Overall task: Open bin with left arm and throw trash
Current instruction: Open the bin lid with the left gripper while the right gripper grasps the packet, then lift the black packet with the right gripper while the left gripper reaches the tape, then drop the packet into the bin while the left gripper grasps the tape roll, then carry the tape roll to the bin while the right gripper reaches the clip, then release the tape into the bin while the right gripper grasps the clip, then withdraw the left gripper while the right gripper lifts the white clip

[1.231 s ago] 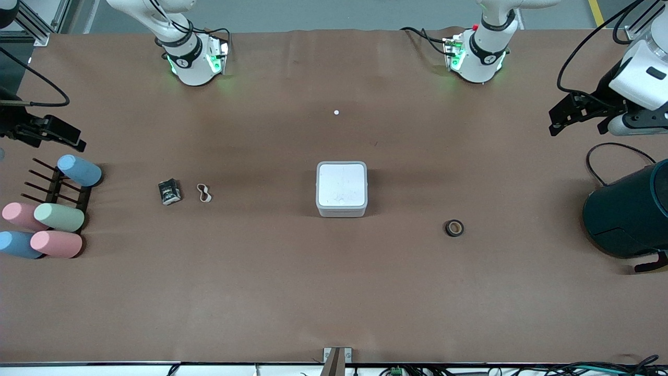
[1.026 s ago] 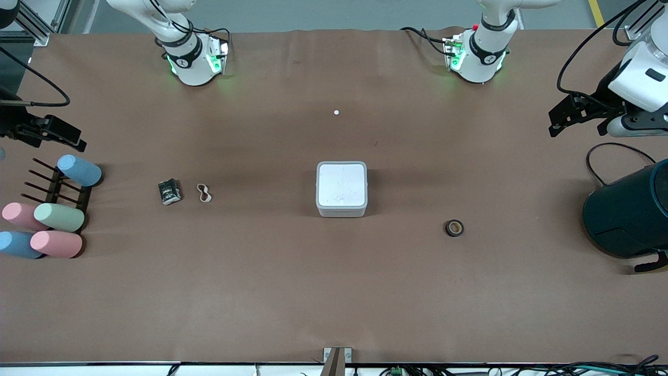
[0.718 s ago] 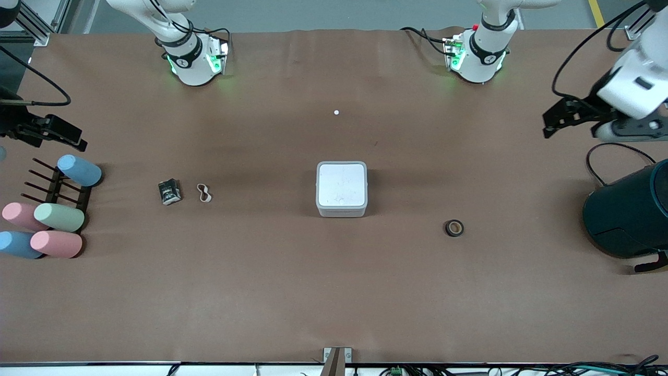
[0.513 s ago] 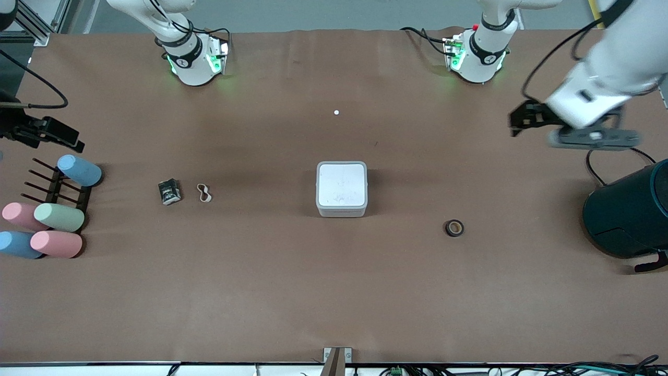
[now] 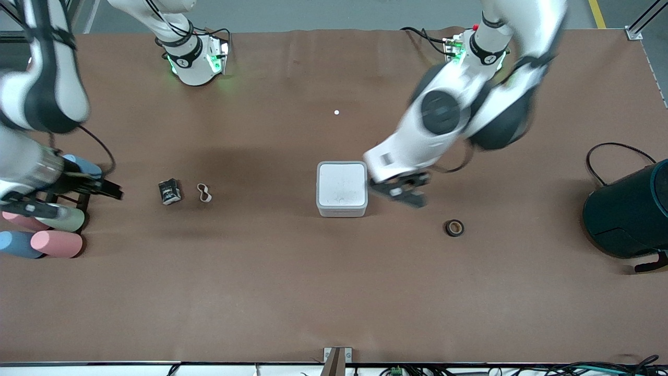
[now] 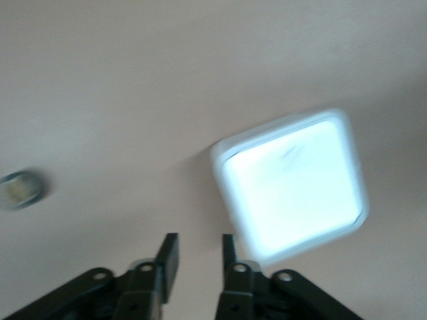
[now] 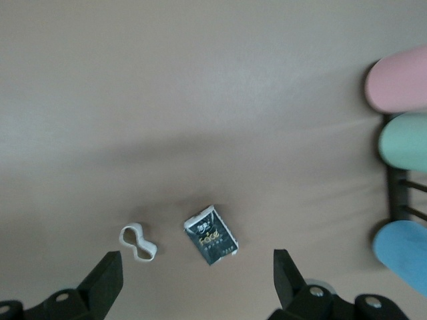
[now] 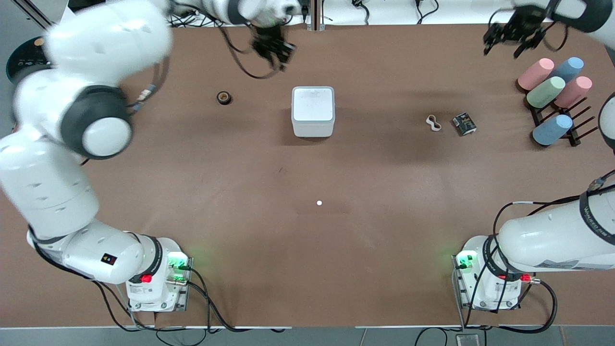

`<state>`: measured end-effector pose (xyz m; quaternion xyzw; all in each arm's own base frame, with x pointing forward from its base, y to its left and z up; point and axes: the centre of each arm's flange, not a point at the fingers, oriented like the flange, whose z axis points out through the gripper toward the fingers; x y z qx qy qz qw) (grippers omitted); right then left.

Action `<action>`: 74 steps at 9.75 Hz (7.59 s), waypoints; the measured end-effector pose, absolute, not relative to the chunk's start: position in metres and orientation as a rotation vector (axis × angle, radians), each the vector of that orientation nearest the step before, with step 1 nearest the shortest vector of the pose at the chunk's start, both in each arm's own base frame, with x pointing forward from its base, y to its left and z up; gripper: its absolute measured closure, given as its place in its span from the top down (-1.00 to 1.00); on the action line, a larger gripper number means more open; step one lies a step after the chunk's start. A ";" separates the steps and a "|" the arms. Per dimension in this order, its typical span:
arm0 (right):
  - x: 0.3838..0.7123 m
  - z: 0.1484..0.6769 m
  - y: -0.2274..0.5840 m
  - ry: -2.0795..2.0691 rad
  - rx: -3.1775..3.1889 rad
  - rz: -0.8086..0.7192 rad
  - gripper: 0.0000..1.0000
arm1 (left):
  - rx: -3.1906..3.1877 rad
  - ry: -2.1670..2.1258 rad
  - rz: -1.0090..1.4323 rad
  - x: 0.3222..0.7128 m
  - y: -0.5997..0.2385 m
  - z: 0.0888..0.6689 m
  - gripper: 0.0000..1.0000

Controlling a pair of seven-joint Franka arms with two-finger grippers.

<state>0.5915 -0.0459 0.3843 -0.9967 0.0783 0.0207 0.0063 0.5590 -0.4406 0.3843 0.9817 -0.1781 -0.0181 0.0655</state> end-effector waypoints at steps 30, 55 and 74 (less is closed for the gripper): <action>0.564 0.400 0.323 0.821 -2.870 0.195 -0.39 | 2.982 -0.915 -0.034 0.627 -0.166 0.196 1.00; 0.626 0.326 0.199 0.844 -2.972 0.438 0.83 | 3.016 -0.312 -0.085 0.550 -0.454 0.309 0.08; 0.565 0.328 0.133 0.504 -2.987 0.329 -0.85 | 3.123 -0.012 0.044 0.615 -0.298 0.465 1.00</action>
